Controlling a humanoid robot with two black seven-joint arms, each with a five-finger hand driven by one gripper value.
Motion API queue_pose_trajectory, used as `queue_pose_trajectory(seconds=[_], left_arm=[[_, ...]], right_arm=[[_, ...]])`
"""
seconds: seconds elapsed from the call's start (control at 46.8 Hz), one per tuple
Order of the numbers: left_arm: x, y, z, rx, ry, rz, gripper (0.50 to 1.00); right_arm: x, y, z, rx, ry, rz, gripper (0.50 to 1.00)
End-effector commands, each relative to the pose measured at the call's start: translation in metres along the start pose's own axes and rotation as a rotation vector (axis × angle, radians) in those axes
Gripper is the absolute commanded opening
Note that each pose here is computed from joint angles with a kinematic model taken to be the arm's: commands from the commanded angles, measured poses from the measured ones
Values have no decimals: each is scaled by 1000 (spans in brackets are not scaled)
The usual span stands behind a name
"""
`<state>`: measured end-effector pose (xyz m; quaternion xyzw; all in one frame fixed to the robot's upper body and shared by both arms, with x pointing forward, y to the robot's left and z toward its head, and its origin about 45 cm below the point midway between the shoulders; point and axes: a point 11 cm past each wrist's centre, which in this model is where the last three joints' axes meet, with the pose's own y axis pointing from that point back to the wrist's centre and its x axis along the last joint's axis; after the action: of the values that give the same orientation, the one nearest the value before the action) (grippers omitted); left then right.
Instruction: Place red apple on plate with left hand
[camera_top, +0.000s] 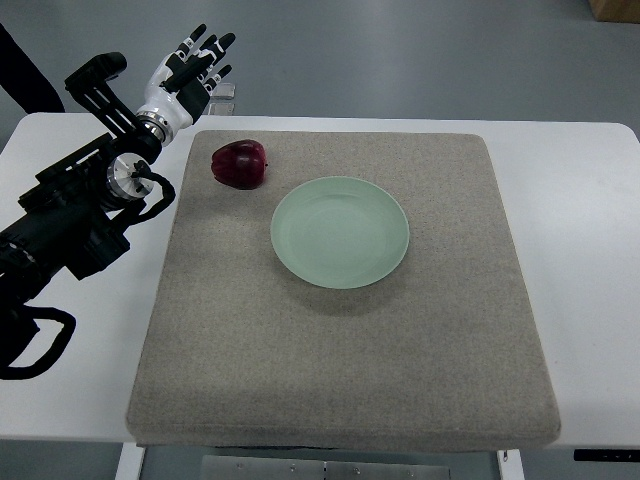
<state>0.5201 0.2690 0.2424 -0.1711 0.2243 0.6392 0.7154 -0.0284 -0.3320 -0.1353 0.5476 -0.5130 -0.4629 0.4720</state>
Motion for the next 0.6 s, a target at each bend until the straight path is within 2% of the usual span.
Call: queue_pose_trajectory(seconds=[0.0,0.363,0.577], left_arm=[[0,0,0,0,-1,-1,994],[-7,-1,-4,18,-38,-26,994],[-20,-4,-6,47,-180,-78,992]], right_arm=[[0,0,0,0,0,1,964],[0,0,0,1,0,-1,964],[0,0,0,1,0,-1,964]])
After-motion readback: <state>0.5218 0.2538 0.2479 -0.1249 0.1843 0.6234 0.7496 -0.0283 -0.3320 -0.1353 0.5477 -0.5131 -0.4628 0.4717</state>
